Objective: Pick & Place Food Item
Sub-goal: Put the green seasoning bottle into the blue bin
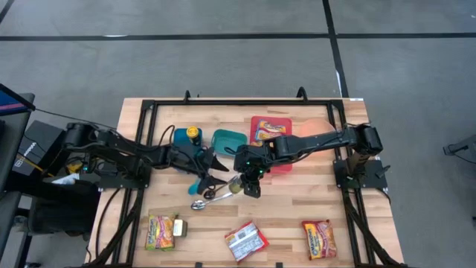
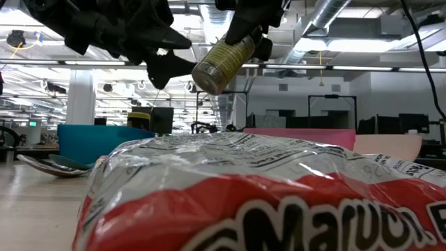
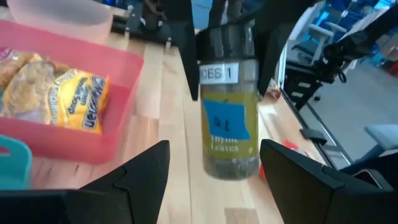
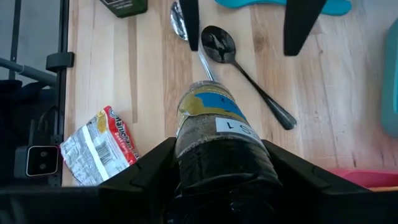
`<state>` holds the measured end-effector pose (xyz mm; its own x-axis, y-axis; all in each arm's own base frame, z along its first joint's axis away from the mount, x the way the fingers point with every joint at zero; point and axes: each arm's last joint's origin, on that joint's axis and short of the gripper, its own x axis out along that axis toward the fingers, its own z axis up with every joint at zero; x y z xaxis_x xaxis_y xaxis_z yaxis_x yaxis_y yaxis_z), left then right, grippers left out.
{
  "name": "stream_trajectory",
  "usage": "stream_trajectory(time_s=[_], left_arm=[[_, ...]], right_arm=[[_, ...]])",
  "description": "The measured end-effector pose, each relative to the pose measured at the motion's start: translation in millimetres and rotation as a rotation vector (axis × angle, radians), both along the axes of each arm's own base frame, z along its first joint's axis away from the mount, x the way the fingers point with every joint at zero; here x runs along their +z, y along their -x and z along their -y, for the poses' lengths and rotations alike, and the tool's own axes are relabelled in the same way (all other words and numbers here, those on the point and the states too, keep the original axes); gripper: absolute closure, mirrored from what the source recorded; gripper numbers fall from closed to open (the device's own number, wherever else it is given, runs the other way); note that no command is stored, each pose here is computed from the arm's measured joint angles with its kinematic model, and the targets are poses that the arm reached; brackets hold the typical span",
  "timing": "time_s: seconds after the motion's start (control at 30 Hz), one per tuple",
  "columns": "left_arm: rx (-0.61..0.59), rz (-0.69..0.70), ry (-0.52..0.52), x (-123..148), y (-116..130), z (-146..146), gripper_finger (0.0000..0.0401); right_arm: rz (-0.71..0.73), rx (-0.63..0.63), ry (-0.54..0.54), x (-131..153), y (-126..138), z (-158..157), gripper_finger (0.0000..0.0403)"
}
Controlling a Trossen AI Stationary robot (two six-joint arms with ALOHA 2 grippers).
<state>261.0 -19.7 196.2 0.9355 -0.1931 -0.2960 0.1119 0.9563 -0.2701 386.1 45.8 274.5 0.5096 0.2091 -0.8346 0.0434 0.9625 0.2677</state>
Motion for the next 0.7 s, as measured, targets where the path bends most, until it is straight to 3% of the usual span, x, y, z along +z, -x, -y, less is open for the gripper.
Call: stream_trajectory(time_s=[0.47, 0.7], left_arm=[[-0.014, 0.022, 0.0, -4.5, -5.5, 1.3, 0.0139], [-0.05, 0.074, -0.241, -3.8, -4.0, 18.6, 0.0143]], right_arm=[[-0.016, -0.015, -0.004, -0.6, 1.2, -0.1, 0.0207], [-0.031, -0.02, 0.002, -1.4, 2.4, 0.2, 0.0207]])
